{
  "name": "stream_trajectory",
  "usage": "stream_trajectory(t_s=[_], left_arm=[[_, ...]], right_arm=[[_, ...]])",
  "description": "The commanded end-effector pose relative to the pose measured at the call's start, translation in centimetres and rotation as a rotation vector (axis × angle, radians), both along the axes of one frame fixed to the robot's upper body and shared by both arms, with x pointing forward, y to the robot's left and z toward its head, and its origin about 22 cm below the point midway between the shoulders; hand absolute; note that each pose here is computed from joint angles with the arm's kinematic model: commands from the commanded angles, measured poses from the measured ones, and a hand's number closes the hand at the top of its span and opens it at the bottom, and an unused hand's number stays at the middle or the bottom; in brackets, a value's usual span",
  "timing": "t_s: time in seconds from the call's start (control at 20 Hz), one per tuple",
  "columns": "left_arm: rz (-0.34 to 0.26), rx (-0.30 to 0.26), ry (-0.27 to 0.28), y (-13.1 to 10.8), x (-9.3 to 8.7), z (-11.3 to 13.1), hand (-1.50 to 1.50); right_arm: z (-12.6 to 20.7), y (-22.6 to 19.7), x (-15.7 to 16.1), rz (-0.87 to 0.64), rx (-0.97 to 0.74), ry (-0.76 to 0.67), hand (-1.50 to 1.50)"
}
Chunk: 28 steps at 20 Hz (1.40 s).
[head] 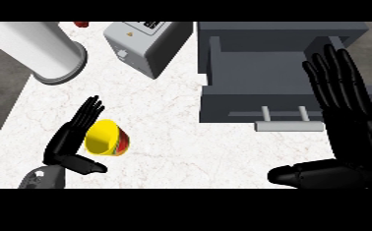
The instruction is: Pick up the cup, place it into the drawer and close the drawer
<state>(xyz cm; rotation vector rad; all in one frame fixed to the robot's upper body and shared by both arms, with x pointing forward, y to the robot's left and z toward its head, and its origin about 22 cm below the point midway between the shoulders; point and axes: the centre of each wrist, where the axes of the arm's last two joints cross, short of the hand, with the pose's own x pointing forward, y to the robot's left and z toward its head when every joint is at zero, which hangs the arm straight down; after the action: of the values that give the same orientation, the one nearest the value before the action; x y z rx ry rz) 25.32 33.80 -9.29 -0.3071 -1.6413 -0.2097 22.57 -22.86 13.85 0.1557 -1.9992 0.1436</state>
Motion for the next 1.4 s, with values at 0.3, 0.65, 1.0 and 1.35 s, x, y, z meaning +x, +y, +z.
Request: stream_trajectory(t_s=[0.3, 0.65, 1.0, 1.35], left_arm=[[-0.053, -0.051, -0.015, -0.5, 0.5, -2.6, -1.5], [-0.076, -0.061, -0.015, -3.2, -0.1, -4.6, -1.5], [-0.077, -0.143, -0.002, -1.2, 2.0, -2.8, -1.5], [-0.145, -0.225, 0.049, -2.5, 0.8, -4.2, -1.5]], right_arm=[[1.1, -0.4, 0.9, -0.006, 0.011, -0.014, -1.5], [-0.5, -1.1, -0.7, 0.0, 0.012, 0.006, -1.5], [0.7, -0.6, -1.0, 0.017, 0.005, 0.008, -1.5], [0.5, -0.5, -1.2, 0.018, -0.001, -0.004, -1.5]])
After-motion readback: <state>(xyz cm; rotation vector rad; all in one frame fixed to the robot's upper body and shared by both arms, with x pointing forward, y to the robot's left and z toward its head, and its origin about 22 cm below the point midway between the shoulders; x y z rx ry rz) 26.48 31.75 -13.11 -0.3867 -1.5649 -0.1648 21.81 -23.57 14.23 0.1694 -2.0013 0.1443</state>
